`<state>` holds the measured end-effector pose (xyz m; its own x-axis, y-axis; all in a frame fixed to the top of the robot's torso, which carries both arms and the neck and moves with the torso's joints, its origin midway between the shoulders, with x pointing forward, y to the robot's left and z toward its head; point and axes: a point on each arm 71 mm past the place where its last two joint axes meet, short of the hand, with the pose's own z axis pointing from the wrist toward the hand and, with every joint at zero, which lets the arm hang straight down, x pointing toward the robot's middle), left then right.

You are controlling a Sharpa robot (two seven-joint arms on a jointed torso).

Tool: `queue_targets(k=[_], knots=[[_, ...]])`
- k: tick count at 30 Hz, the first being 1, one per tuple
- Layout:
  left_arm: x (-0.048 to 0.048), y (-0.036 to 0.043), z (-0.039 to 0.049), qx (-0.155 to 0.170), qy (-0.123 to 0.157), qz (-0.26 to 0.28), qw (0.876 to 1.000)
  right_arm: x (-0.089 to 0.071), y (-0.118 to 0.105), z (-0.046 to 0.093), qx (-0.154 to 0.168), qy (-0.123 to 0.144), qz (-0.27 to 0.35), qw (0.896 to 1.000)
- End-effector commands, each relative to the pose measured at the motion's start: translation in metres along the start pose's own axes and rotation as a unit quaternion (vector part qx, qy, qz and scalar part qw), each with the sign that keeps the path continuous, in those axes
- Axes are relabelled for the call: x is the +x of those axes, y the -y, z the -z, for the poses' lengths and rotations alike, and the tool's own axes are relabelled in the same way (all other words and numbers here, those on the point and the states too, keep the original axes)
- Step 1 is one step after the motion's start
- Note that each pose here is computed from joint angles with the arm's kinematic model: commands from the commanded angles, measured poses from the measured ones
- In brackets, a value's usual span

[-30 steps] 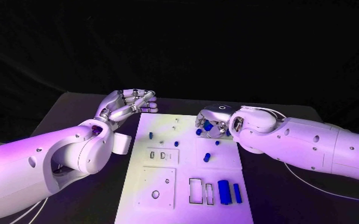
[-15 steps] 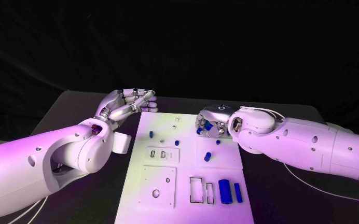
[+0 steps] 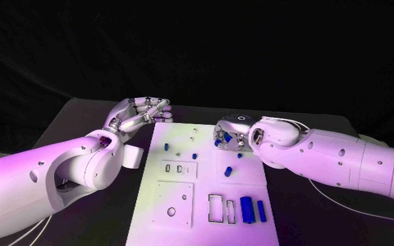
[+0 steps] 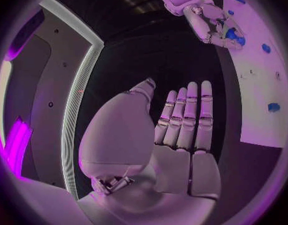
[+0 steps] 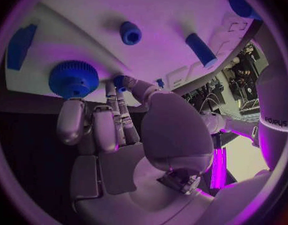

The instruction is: Assemble the parts on the task board

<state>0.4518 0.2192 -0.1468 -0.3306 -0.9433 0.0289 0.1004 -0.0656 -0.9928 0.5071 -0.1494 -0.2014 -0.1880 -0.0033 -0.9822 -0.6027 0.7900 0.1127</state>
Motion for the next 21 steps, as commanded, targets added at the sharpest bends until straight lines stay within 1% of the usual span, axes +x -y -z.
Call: queue_targets(k=[1, 5, 7, 8, 9, 10, 14, 16, 21], knots=[[0.0026, 0.0015, -0.0004, 0.001, -0.010, 0.009, 1.000, 0.003, 0.001, 0.000, 0.009, 0.002, 0.006, 1.000], [0.0025, 0.0013, -0.0004, -0.001, -0.010, 0.010, 1.000, 0.001, 0.000, 0.002, 0.009, 0.018, 0.004, 1.000], [0.0021, 0.0012, -0.0004, -0.001, -0.010, 0.011, 1.000, -0.002, -0.001, 0.004, 0.008, 0.033, 0.002, 0.999], [0.0020, 0.0012, -0.0004, -0.001, -0.010, 0.011, 1.000, -0.002, -0.002, 0.005, 0.008, 0.036, 0.001, 0.999], [0.0018, 0.0011, -0.0005, -0.002, -0.010, 0.011, 1.000, -0.005, -0.003, 0.006, 0.007, 0.047, 0.000, 0.999], [0.0017, 0.0011, -0.0005, -0.002, -0.010, 0.011, 1.000, -0.005, -0.003, 0.006, 0.007, 0.051, -0.001, 0.999], [0.0009, 0.0008, -0.0008, -0.003, -0.009, 0.012, 1.000, -0.013, -0.007, 0.007, 0.004, 0.083, -0.004, 0.997], [0.0001, 0.0006, -0.0010, -0.003, -0.008, 0.012, 1.000, -0.018, -0.009, 0.006, 0.004, 0.099, -0.006, 0.995], [-0.0017, 0.0002, -0.0014, -0.004, -0.005, 0.011, 1.000, -0.024, -0.011, -0.002, 0.010, 0.124, -0.008, 0.992]])
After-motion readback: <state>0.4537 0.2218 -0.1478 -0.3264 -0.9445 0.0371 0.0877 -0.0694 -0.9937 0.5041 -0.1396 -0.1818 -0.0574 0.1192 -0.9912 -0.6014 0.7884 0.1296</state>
